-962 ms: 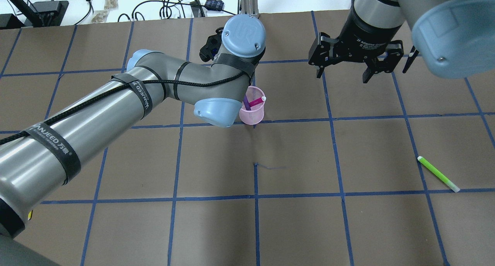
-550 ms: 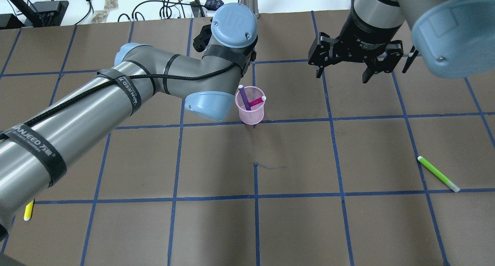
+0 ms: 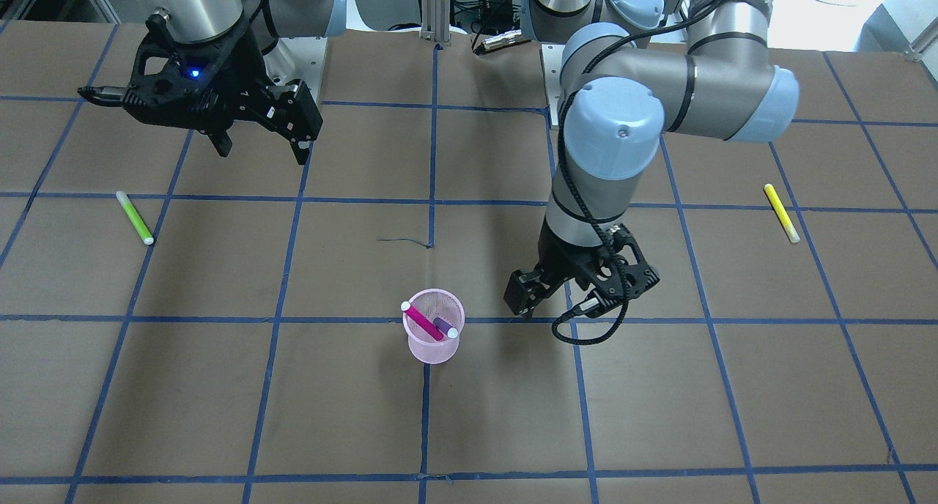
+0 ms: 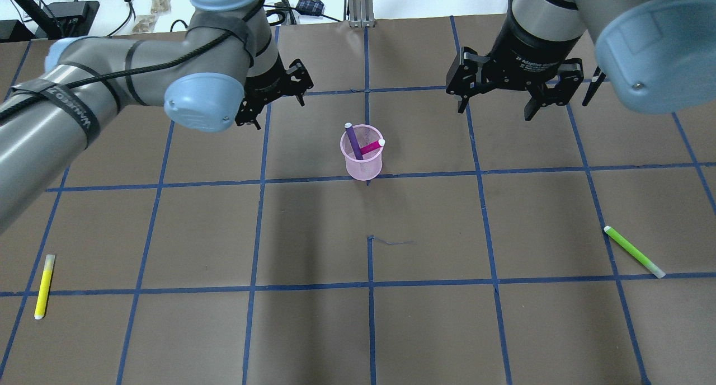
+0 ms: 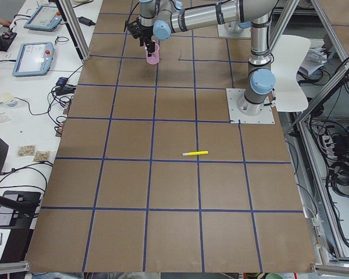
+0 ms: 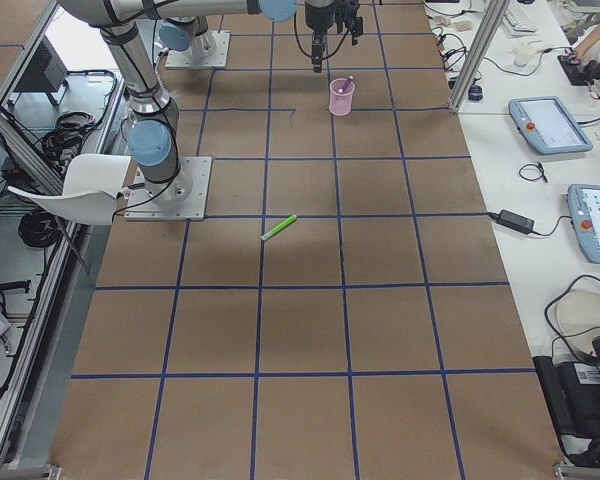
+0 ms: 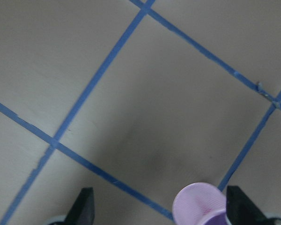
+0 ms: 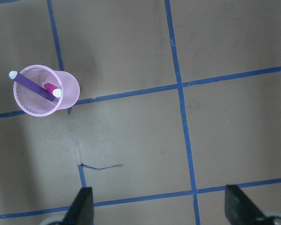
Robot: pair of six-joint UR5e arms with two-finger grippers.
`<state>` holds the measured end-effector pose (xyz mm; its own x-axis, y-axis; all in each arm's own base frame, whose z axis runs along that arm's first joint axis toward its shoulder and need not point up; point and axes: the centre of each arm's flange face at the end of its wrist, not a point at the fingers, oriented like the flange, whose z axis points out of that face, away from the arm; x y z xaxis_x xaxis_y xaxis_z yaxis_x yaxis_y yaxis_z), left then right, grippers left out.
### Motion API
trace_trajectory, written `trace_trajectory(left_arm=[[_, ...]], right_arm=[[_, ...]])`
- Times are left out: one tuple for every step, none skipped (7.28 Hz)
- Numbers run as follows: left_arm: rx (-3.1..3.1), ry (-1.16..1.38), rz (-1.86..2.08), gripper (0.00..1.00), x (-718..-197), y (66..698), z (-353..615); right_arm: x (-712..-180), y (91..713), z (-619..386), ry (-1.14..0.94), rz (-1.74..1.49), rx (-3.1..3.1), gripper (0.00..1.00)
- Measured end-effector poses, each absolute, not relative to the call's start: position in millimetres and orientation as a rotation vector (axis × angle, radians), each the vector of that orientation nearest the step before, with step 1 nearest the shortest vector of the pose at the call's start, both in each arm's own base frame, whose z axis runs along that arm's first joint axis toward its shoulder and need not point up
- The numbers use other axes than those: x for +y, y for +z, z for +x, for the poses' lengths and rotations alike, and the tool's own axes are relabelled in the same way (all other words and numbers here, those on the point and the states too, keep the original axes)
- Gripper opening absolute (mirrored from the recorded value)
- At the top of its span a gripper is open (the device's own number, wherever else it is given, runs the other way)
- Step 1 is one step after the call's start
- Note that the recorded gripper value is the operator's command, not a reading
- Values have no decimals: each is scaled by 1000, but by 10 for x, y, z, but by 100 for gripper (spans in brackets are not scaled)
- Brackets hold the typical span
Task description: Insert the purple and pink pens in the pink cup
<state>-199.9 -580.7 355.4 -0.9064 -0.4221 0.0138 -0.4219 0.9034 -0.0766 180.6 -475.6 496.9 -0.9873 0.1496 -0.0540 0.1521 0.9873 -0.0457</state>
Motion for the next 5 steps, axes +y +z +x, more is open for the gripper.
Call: trace_trajectory(left_arm=[[3084,-78,-512,100,-5734,3710,-1782],[3097,-26,-374,100,-5627,3891,-1572],[3098,24,-321,100,-5520,4049,-1378],[3096,45,-316,100,-5425,4180,-1235],[3098,41,-312,100,-5317,4307,-1161]], right_arm=[[-4756,4968,1806,-77,235,3081,100],[-4757,4965,1805,-76,235,3081,100],[-4760,4961,1802,-74,236,3082,100],[-4762,4957,1802,-72,237,3082,100],[-4765,4953,1802,-71,237,3082,100]])
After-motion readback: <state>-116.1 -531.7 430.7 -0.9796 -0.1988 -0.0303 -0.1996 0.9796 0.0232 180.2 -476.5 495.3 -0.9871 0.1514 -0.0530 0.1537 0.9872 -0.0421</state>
